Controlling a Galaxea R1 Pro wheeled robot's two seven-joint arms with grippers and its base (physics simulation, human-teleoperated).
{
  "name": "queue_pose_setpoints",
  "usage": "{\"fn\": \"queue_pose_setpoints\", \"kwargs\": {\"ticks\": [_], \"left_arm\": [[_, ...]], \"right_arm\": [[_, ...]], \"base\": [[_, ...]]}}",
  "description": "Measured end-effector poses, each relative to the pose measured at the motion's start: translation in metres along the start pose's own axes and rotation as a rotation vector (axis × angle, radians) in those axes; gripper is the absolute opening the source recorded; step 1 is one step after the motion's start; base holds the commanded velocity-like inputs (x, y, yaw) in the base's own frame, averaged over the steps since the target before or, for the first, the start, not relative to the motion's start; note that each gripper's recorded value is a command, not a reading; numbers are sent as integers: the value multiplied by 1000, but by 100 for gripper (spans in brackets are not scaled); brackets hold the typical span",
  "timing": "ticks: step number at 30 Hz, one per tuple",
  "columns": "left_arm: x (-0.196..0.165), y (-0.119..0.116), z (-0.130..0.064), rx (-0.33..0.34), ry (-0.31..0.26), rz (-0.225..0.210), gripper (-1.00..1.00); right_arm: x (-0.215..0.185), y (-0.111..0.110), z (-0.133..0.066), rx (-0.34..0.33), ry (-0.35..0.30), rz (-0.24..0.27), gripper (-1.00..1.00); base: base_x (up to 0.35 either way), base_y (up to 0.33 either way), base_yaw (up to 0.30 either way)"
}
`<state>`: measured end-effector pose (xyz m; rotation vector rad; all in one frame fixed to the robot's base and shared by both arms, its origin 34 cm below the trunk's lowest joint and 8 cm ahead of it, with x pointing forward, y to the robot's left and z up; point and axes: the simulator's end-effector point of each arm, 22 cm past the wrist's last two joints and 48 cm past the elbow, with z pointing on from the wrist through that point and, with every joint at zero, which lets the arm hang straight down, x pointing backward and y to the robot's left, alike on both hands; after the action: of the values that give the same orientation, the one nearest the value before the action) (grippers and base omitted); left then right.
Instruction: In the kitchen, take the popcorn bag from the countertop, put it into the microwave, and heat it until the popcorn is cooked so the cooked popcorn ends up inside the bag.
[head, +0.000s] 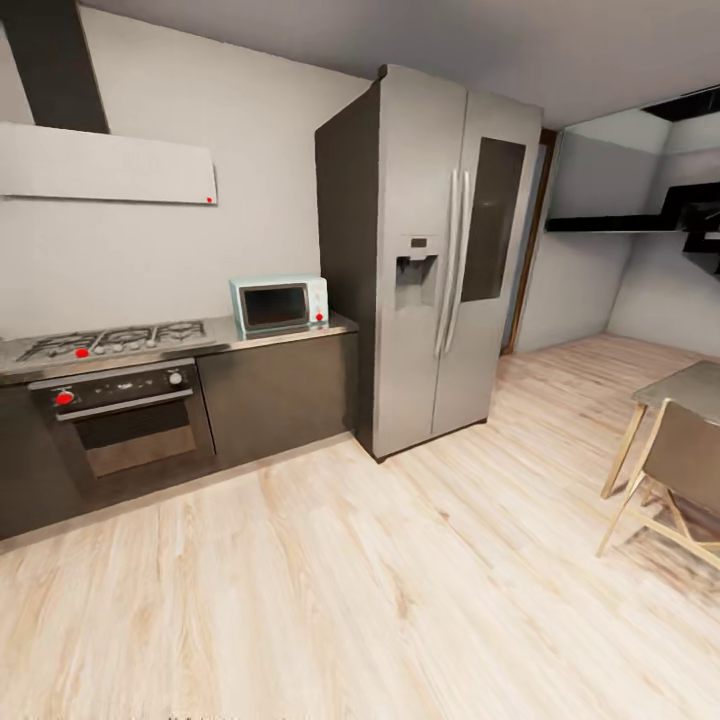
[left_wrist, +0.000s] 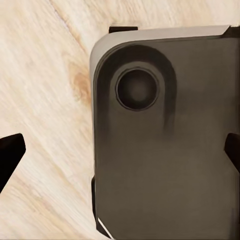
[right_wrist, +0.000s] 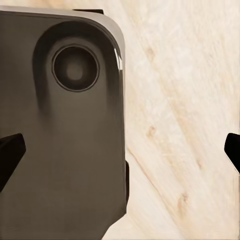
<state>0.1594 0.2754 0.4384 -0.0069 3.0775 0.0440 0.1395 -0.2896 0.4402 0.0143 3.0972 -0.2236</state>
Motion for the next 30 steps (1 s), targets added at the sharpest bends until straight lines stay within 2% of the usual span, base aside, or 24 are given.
{"fn": "queue_pose_setpoints", "kwargs": {"ticks": [11, 13, 17, 20, 24, 30], "left_arm": [[-8, -1, 0, 0, -14, -13, 100], [-16, -4, 0, 3, -30, -26, 100], [-23, -17, 0, 20, -45, -84, 100], [-24, -19, 0, 23, -50, -114, 100], [-23, -23, 0, 27, -50, -117, 100], [-19, -25, 0, 28, -40, -122, 100]], "right_arm": [[-3, 1, 0, -7, -9, -2, 100], [-4, 2, 0, -8, -11, -4, 100], [-5, 2, 0, -8, -14, -4, 100], [-6, 1, 0, -8, -15, -15, 100], [-6, 1, 0, -10, -17, -25, 100], [-6, 1, 0, -9, -17, -22, 100]], "base": [[0, 0, 249], [0, 0, 247], [0, 0, 230], [0, 0, 31], [23, 0, 1], [283, 0, 0]]}}
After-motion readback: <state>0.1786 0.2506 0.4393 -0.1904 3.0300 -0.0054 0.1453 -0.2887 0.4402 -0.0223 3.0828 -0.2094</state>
